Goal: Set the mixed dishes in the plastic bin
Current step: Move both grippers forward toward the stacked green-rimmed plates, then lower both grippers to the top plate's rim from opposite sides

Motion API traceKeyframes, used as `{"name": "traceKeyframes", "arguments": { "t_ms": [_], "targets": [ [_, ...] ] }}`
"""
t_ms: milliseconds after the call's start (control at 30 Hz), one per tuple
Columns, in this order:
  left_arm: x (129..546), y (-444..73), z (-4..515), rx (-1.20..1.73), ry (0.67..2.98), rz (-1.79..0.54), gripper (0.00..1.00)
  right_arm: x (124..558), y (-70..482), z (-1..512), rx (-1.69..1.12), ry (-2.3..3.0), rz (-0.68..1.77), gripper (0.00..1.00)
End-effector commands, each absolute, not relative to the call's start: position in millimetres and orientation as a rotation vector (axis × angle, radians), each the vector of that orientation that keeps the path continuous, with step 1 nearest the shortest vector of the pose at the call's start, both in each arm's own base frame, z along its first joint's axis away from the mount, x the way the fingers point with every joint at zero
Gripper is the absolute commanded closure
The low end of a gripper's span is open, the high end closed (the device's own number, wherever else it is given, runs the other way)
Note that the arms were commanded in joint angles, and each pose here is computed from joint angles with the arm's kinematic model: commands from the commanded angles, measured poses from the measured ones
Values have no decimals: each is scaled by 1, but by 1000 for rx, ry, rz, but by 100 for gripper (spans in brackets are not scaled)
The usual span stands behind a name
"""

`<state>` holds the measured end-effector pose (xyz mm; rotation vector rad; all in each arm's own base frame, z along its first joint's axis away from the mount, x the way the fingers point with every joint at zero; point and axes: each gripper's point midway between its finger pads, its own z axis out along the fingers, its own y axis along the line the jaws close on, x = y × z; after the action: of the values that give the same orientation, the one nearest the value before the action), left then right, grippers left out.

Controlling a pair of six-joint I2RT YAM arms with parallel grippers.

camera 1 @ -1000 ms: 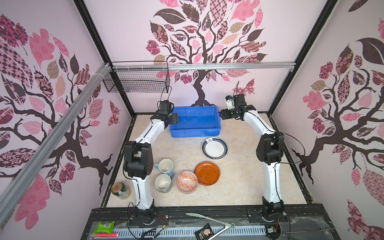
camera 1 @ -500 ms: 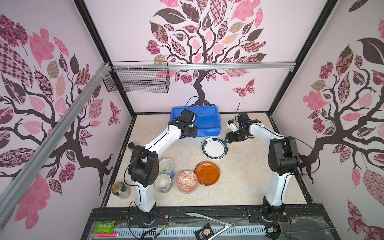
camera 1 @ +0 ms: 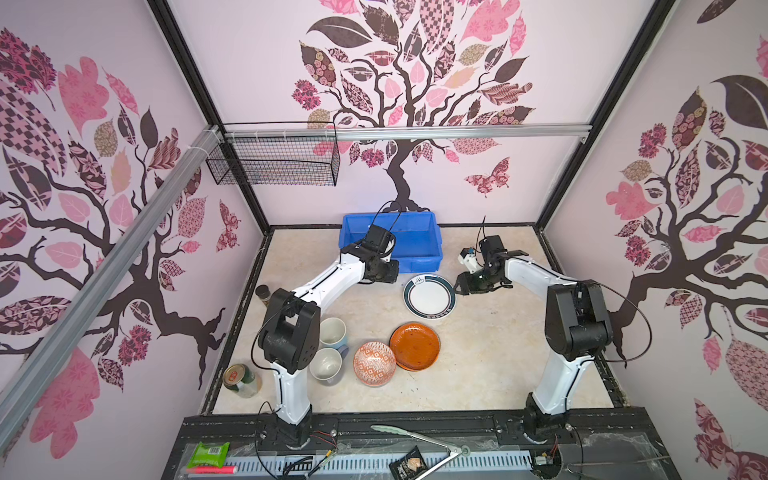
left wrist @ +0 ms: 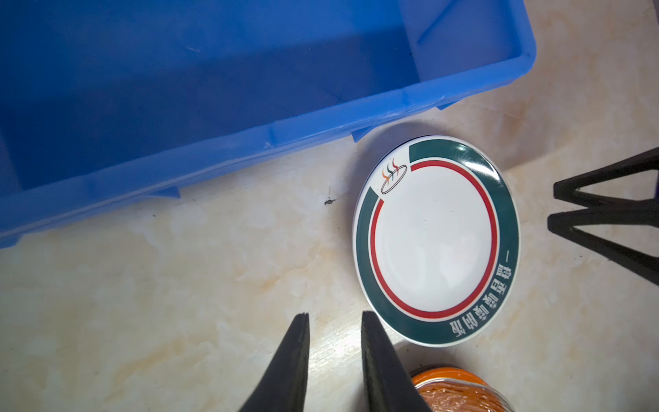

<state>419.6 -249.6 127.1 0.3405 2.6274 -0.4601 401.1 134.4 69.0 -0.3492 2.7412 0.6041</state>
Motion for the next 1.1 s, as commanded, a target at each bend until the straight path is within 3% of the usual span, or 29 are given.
{"name": "traceKeyframes", "arguments": {
  "t_ms": [0, 200, 467, 833, 1067],
  "targets": [
    [404, -261, 97, 352, 2708, -539, 76, 403, 142, 68, -312, 2737, 669, 52],
    [399, -271, 76, 370, 2753, -551, 87, 406, 141, 62, -311, 2756, 662, 53],
    [389, -282, 63, 400, 2788, -577, 95, 410, 141, 61, -312, 2763, 657, 51],
    [392, -289, 40, 384, 2828, -562, 100, 415, 142, 60, -312, 2763, 656, 47],
    [394, -292, 27, 376, 2857, -551, 100, 416, 142, 57, -325, 2766, 652, 53]
  ]
}}
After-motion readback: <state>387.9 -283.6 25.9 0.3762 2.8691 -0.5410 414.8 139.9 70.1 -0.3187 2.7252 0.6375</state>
